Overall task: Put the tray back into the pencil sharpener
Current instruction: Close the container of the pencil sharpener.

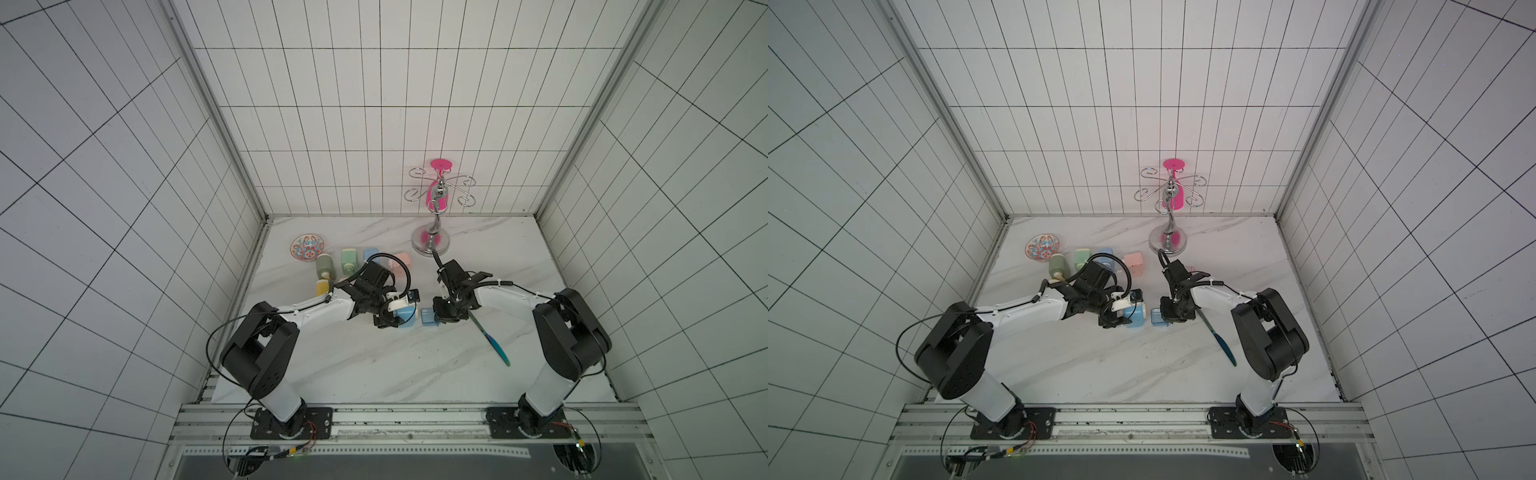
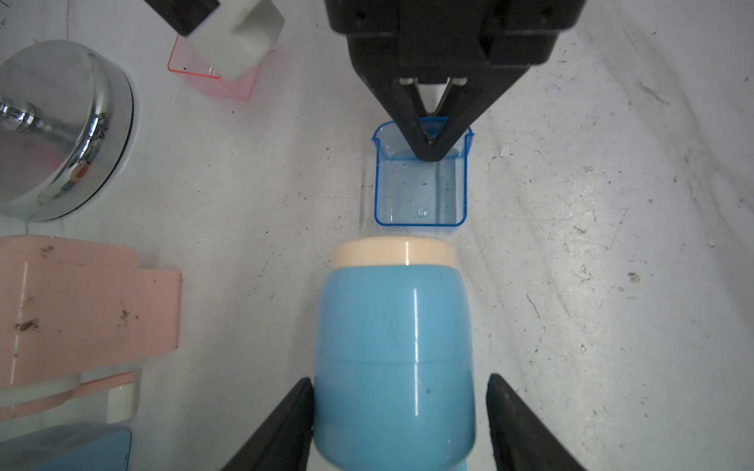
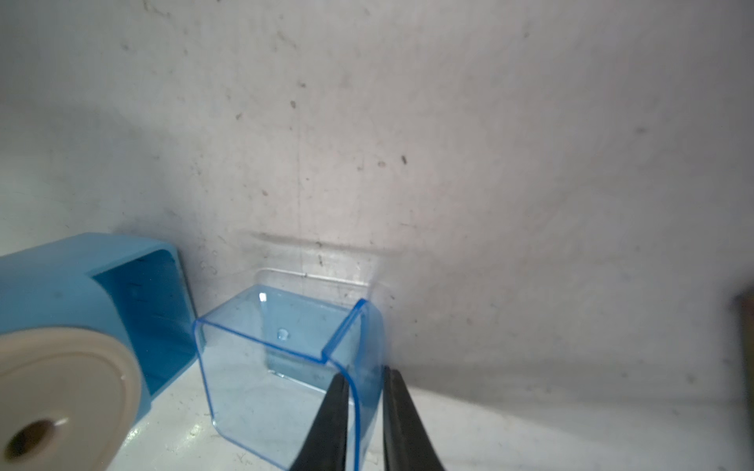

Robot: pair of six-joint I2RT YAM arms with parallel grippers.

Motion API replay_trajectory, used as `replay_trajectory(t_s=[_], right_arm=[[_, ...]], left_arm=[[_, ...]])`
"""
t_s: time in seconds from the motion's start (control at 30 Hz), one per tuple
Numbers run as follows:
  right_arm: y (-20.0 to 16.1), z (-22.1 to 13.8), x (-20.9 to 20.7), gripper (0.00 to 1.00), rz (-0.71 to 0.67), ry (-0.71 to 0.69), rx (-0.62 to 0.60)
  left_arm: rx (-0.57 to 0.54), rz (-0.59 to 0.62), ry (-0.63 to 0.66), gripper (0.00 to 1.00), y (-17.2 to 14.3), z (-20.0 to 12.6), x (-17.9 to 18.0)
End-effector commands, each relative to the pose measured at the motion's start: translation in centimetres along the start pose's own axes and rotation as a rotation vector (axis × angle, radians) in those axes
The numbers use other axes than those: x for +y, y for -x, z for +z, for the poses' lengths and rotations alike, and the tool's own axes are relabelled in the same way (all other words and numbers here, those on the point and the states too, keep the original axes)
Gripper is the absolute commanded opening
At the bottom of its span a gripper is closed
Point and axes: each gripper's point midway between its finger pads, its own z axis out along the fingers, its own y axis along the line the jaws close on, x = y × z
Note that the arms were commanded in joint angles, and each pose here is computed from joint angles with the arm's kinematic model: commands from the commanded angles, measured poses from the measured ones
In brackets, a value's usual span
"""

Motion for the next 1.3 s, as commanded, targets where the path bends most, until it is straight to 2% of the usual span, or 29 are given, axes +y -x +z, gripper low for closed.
replay_trajectory(t_s=[0.0,0.8,1.0,1.17,1.27], right_arm=[[0.3,0.0,0.8,0.19,-0.031,0.012,0.019],[1.3,0.5,5.4,0.21,-0.061,0.208,0.048],[2.1,0.4,5.6,0.20,-0.023,0.236,0.029],[2.3,0.6,4.7,0.18,0.023,0.191,0.013],[2.1,0.8,5.3,0.18,0.045,0.225,0.022]], left_arm=[[-0.011,0.013,-0.013,0.67,0.1,0.6,-0.3],[-0.006,0.011,-0.014,0.65,0.0,0.8,-0.6],[-0.003,0.015,-0.013,0.65,-0.1,0.7,-0.8],[0.003,0.012,-0.007,0.64,-0.3,0.7,-0.9],[0.009,0.008,0.004,0.62,-0.5,0.8,-0.7]])
